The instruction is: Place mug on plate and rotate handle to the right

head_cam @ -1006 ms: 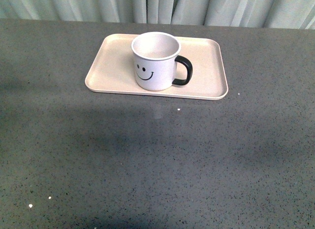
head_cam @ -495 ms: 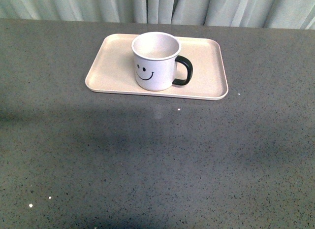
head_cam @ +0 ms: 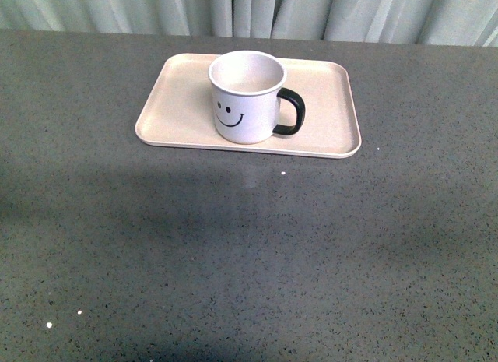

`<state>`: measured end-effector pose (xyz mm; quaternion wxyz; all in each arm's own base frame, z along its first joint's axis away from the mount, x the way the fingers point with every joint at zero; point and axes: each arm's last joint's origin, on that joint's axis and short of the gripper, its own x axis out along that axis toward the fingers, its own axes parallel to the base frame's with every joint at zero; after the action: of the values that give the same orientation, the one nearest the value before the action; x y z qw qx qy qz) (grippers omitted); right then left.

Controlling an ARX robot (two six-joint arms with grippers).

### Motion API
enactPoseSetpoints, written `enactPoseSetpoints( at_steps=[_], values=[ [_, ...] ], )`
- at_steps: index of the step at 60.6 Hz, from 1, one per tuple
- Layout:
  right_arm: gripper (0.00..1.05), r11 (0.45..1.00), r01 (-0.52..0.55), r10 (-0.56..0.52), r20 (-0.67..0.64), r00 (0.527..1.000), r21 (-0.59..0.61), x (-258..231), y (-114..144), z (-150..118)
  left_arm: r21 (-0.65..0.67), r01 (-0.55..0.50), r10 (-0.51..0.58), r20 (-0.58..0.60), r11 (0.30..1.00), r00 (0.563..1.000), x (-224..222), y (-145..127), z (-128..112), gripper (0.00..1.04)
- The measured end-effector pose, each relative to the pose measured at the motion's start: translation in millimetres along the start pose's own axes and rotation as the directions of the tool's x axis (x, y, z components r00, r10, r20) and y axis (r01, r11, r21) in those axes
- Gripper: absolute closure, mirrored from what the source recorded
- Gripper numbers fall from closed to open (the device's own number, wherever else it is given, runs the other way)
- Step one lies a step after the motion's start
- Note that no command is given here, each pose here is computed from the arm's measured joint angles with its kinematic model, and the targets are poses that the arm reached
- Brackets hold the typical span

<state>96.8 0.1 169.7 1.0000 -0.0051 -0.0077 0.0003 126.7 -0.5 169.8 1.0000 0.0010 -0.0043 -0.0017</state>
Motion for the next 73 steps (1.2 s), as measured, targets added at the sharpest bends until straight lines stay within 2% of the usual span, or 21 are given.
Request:
enactPoseSetpoints(
  at_steps=[70, 73],
  values=[
    [0.09, 1.0, 0.0, 0.0, 0.0, 1.0, 0.0, 0, 0, 0, 0.0, 0.0, 0.0, -0.012, 1.0, 1.0, -29, 0, -3, 1.03],
    [0.09, 1.0, 0.0, 0.0, 0.0, 1.0, 0.0, 0, 0, 0, 0.0, 0.0, 0.0, -0.012, 1.0, 1.0, -29, 0, -3, 0.98]
  ],
)
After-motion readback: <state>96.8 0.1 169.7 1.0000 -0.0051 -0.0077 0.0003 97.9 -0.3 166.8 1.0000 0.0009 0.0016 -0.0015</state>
